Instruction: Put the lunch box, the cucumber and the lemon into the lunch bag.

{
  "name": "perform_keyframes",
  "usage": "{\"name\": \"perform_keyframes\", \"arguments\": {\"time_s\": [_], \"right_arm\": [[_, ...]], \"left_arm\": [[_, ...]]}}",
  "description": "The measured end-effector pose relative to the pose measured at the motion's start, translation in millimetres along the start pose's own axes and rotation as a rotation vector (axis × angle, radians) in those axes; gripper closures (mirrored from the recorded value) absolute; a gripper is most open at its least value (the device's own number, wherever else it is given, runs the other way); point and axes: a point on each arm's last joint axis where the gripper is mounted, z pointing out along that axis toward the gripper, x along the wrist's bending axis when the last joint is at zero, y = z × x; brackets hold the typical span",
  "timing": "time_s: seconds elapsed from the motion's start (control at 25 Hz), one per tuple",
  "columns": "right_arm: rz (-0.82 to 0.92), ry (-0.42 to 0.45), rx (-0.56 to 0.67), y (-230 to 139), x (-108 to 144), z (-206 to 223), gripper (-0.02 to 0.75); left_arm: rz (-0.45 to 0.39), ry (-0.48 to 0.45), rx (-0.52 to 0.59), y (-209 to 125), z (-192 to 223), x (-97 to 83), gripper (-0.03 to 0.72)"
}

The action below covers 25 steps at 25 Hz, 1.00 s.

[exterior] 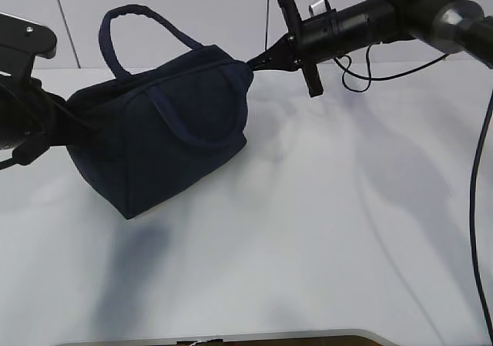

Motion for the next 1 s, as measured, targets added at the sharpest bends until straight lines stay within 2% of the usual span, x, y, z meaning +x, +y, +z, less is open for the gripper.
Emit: {"name": "perform_keyframes", "arguments": {"time_s": [0.16, 0.44, 0.68, 0.8, 1.0], "right_arm": [[-0.036, -0.011, 0.004, 0, -1, 0, 0.733], [-0.140, 0.096, 0.010, 0, 8, -2, 0.733], [-0.311, 0.113, -0.011, -2, 23, -5, 0.733], [-0.399, 0.085, -0.031, -7, 38, -8, 0.733], [-0.543, -0.041, -0.051, -20, 54, 3, 0.733]], "left_arm": [[0.000, 0.000, 0.000, 0, 0, 0.0, 0.710], [0.021, 0.007, -0.010, 1, 0, 0.6, 0.710], [0.050, 0.003, -0.021, 2, 0, 0.3, 0.710], [0.074, -0.046, -0.024, 2, 0, -4.2, 0.710], [0.092, -0.125, -0.020, 1, -1, -11.3, 0.710]]}}
